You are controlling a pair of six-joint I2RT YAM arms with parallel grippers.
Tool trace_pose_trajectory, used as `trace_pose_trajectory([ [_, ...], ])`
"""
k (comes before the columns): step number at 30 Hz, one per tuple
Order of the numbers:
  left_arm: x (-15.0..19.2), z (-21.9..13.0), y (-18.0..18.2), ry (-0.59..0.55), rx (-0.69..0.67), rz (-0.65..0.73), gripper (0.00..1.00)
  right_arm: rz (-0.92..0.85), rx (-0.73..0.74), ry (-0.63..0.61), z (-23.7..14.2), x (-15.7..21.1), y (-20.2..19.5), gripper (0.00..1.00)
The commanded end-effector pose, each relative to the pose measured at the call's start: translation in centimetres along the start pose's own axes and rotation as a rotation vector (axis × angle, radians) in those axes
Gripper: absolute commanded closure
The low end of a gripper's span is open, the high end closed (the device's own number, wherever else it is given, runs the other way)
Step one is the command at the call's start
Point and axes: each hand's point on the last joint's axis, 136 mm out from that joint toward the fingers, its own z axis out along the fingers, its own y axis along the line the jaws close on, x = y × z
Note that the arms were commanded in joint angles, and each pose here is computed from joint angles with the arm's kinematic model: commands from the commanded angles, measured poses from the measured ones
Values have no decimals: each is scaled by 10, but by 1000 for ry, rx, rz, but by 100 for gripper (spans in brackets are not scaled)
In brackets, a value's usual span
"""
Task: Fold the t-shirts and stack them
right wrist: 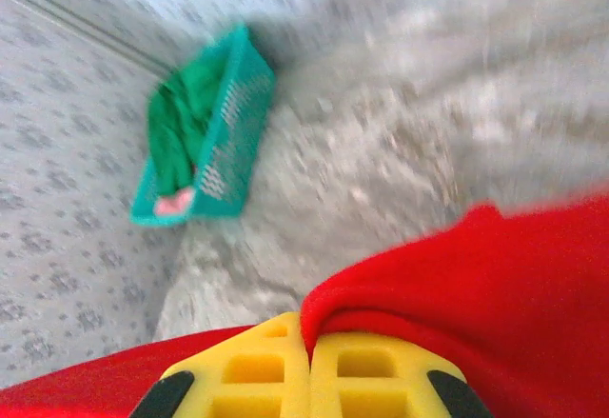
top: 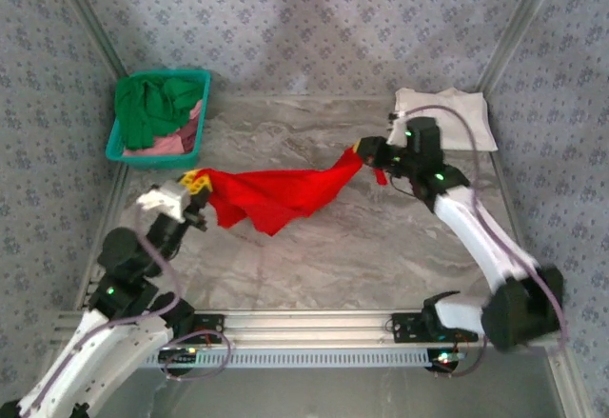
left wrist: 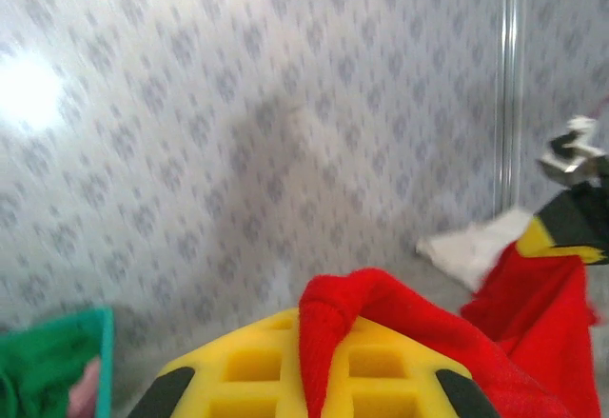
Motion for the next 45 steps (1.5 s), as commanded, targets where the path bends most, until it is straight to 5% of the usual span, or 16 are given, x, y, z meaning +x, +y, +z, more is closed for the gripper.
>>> trace_pose_trajectory([
  [1, -56, -30, 5, -149, 11, 43, 100, -87, 140, -28, -50, 12, -12, 100],
  [9, -130, -54, -22, -264, 221, 67, 100, -226, 88, -238, -159, -10, 57, 100],
  [16, -130, -35, -15, -188, 180, 24, 100, -204, 150, -236, -182, -6, 55, 100],
  [19, -97, 3, 2, -54, 52, 66, 100, -206, 259, -156, -152, -7, 34, 100],
  [24, 2, 74, 10, 115, -47, 139, 100, -141, 342, -24, -51, -22, -21, 100],
  [26, 50, 95, 22, 164, -68, 95, 97, -61, 387, 19, -13, -28, -57, 92],
  [28, 107, 112, 46, 222, -97, 3, 57, -33, 436, 63, 26, -30, -90, 72],
  [30, 158, 122, 72, 300, -154, -54, 31, 0, 482, 126, 60, -28, -123, 56],
  [33, 203, 131, 94, 426, -237, -53, 18, 49, 468, 225, 99, -29, -148, 44],
  [38, 199, 112, 90, 562, -279, -168, 15, -2, 425, 215, 84, -25, -125, 33],
  [45, 252, 7, 23, 920, -274, -489, 8, -55, 499, 162, -5, 36, -137, 28],
])
